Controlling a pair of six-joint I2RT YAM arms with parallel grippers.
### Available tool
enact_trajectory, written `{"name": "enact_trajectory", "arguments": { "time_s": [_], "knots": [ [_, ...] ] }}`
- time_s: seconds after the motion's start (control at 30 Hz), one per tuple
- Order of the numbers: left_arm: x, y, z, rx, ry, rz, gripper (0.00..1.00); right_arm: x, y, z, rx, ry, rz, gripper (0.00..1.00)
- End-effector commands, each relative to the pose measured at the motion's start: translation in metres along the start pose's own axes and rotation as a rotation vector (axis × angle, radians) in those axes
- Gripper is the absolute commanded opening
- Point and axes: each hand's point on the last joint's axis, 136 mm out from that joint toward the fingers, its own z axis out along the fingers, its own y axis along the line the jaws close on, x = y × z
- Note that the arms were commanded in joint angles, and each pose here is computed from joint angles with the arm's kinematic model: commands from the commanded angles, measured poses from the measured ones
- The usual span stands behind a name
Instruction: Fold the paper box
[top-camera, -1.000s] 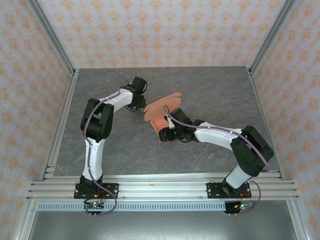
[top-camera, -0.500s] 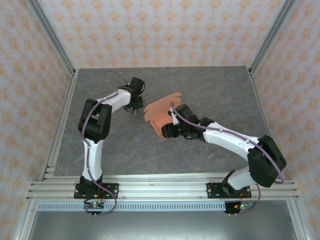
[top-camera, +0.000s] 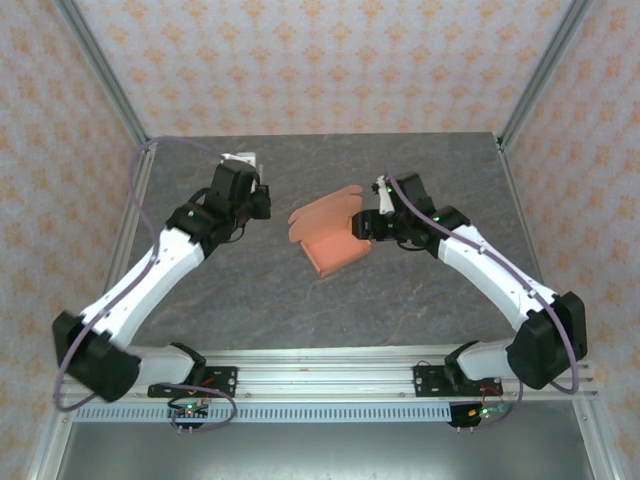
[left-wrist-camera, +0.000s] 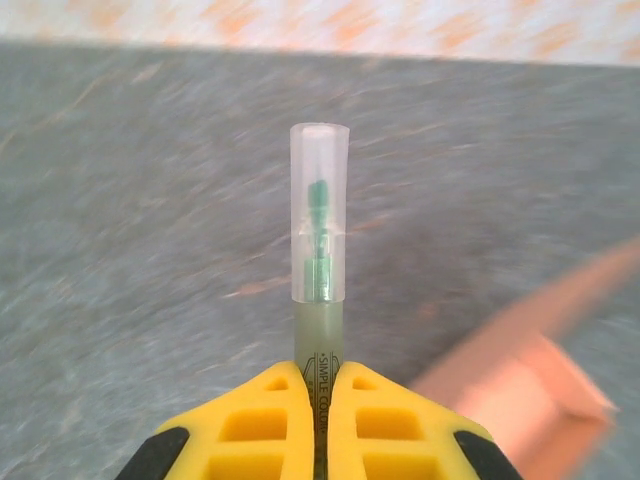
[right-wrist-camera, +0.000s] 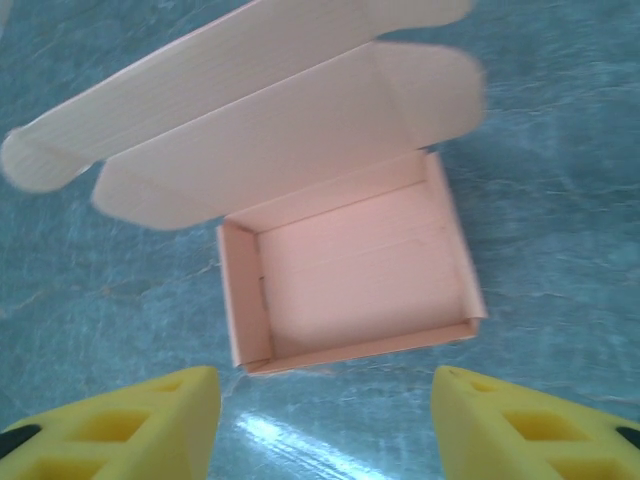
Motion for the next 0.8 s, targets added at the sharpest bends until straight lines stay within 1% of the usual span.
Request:
{"name": "enact_trajectory", "arguments": {
  "time_s": [0.0,0.07,0.13,0.2,0.3,0.47,0.6,0.77],
  "knots": [
    [0.029,-0.033,-0.015,0.089,0.048,0.187,0.07,-0.002,-0.021,-0.011,0.028,0.020,0.048,0.58],
    [0.042,-0.060,-0.019,0.158,0.079,0.264,0.07,-0.005,-0.036,-0.014,0.054,0.012,0.090,0.57],
    [0.058,-0.084,-0.015,0.189,0.129,0.358,0.07,-0.006,-0.053,-0.017,0.083,0.007,0.137,0.58],
    [0.076,-0.107,-0.005,0.189,0.179,0.468,0.07,-0.004,-0.071,-0.024,0.113,0.001,0.192,0.57],
    [0.096,-0.127,0.016,0.165,0.246,0.582,0.07,0.001,-0.094,-0.036,0.153,-0.019,0.255,0.57],
    [0.122,-0.129,0.061,0.075,0.346,0.718,0.07,0.012,-0.114,-0.048,0.251,-0.045,0.272,0.57],
    [0.140,-0.124,0.094,-0.010,0.419,0.833,0.07,0.019,-0.116,-0.044,0.253,-0.033,0.278,0.57],
    [0.157,-0.123,0.124,-0.061,0.484,0.902,0.07,0.023,-0.115,-0.039,0.235,-0.023,0.283,0.58]
  ]
}}
